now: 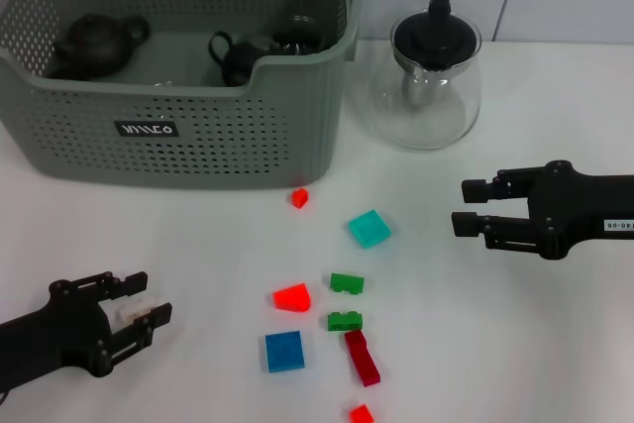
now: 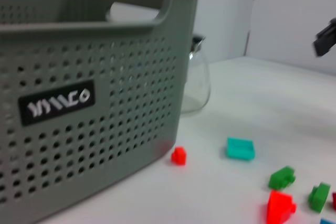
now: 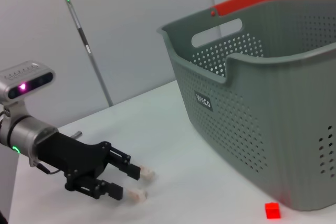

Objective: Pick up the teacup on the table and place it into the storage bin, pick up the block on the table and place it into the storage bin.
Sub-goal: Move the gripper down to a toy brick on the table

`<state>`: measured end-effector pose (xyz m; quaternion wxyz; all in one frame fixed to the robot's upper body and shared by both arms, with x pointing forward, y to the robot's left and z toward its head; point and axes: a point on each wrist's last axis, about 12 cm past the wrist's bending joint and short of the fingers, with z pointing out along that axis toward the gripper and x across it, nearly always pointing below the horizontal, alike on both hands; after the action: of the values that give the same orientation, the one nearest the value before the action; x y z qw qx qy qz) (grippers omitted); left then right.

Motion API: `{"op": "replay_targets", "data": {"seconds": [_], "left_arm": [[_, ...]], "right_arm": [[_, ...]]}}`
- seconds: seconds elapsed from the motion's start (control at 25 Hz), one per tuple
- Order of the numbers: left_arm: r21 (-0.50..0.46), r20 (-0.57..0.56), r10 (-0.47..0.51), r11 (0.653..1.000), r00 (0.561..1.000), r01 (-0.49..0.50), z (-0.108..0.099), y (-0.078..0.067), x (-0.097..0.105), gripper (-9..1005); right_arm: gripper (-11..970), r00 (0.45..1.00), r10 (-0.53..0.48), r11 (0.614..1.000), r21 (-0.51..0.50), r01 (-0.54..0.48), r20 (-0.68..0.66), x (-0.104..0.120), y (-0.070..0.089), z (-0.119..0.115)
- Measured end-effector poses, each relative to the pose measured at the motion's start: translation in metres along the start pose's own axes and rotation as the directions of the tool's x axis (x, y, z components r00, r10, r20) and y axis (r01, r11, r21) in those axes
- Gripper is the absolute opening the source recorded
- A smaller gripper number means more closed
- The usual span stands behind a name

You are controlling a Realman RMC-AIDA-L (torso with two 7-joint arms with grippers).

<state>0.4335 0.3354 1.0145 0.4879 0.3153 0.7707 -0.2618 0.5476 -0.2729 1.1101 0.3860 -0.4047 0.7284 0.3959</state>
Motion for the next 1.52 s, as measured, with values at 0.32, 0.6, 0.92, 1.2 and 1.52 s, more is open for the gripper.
{"op": "replay_targets", "data": {"seconds": [0.32, 0.6, 0.92, 1.2, 1.52], "left_arm": [[-0.039, -0.031, -0.013, 0.999, 0.999, 0.012, -0.002, 0.002, 0.007, 503], [-0.065, -0.052, -0.025, 0.998, 0.998, 0.022, -0.002, 0.001, 0.013, 469], [-0.053, -0.051, -0.033, 0.998, 0.998, 0.030, -0.001, -0.002, 0.014, 389], [-0.066, -0.063, -0.034, 0.997, 0.997, 0.030, -0.001, -0.001, 0.016, 378], [-0.089, -0.070, -0.035, 0.996, 0.997, 0.028, 0.001, 0.000, 0.019, 378]], "right_arm": [[519, 1.000, 0.016, 1.000, 0.001, -0.016, -0.001, 0.004, -0.001, -0.001], [520, 1.000, 0.018, 1.000, 0.009, -0.018, -0.001, 0.004, -0.001, -0.001], [519, 1.000, 0.018, 1.000, 0.011, -0.018, -0.002, 0.004, -0.002, -0.002], [519, 1.000, 0.018, 1.000, 0.011, -0.018, -0.002, 0.005, -0.002, -0.002], [520, 1.000, 0.018, 1.000, 0.011, -0.018, -0.002, 0.005, -0.002, -0.002]]}}
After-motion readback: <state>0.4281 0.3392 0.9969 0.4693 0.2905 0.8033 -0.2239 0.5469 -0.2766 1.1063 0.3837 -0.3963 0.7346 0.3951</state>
